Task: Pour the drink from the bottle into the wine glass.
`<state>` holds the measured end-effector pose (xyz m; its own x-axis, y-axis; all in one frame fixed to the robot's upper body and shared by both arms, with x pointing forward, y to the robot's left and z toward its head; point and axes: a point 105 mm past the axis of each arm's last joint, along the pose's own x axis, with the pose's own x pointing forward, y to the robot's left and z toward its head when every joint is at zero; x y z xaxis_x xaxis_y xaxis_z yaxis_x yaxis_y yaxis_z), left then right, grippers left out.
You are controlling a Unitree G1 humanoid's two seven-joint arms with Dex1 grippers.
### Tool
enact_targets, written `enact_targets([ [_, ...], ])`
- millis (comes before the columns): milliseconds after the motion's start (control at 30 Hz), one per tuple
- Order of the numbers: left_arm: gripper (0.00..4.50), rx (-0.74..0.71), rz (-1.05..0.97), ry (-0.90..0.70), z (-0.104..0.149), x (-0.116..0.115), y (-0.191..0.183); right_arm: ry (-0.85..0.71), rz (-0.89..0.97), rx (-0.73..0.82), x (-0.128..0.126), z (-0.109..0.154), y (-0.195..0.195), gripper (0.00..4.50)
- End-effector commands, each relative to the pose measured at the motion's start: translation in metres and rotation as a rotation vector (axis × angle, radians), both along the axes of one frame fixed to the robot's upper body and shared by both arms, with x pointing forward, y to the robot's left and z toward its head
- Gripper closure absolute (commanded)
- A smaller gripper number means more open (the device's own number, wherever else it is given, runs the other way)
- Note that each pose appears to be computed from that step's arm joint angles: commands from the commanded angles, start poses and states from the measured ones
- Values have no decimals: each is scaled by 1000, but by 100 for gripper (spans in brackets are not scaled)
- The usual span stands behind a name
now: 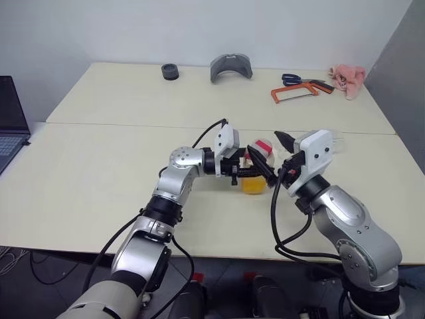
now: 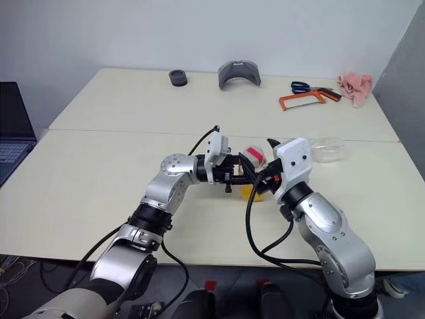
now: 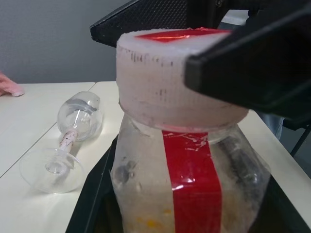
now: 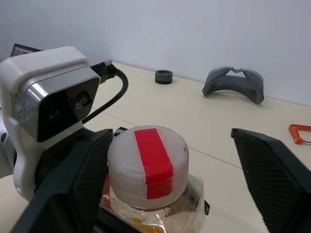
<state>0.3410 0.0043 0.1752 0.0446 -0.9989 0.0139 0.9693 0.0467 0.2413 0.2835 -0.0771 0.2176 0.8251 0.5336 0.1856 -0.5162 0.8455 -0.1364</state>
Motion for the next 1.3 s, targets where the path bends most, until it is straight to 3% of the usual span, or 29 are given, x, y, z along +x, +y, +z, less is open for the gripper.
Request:
enact_targets([
  [33,271,-24,-20,-66,16,-2,-2,-42,-3,8,0,9,-4,184],
  [100,271,-19,-22,-65,14,-2,-1,-47,32,-6,-1,9,-2,252],
  [133,271,-18,-23,-64,14,-2,0,-51,58,-18,-1,9,0,264],
  [267,272,-7,-86,-37,13,-9,1,-92,310,-178,-3,9,2,264],
  [367,272,22,-146,-36,12,-16,2,-34,537,-304,-4,8,-4,264],
  [567,273,27,-140,-44,14,-14,2,77,735,-344,-11,12,-11,264],
  [633,273,22,-130,-43,15,-13,2,64,694,-345,-7,13,-15,264],
  [733,273,25,-84,-38,13,-8,3,36,586,-294,-5,19,-27,167],
  [833,273,10,-37,-36,14,-2,5,-8,463,-248,-22,23,-31,63],
  [933,273,-3,-21,-40,17,1,3,-35,329,-183,-31,21,-24,63],
  [1100,273,-3,-24,-37,16,2,-2,-95,36,-79,-17,21,-13,63],
  [1300,273,10,-51,-48,15,1,-8,-70,3,-73,-13,8,7,63],
])
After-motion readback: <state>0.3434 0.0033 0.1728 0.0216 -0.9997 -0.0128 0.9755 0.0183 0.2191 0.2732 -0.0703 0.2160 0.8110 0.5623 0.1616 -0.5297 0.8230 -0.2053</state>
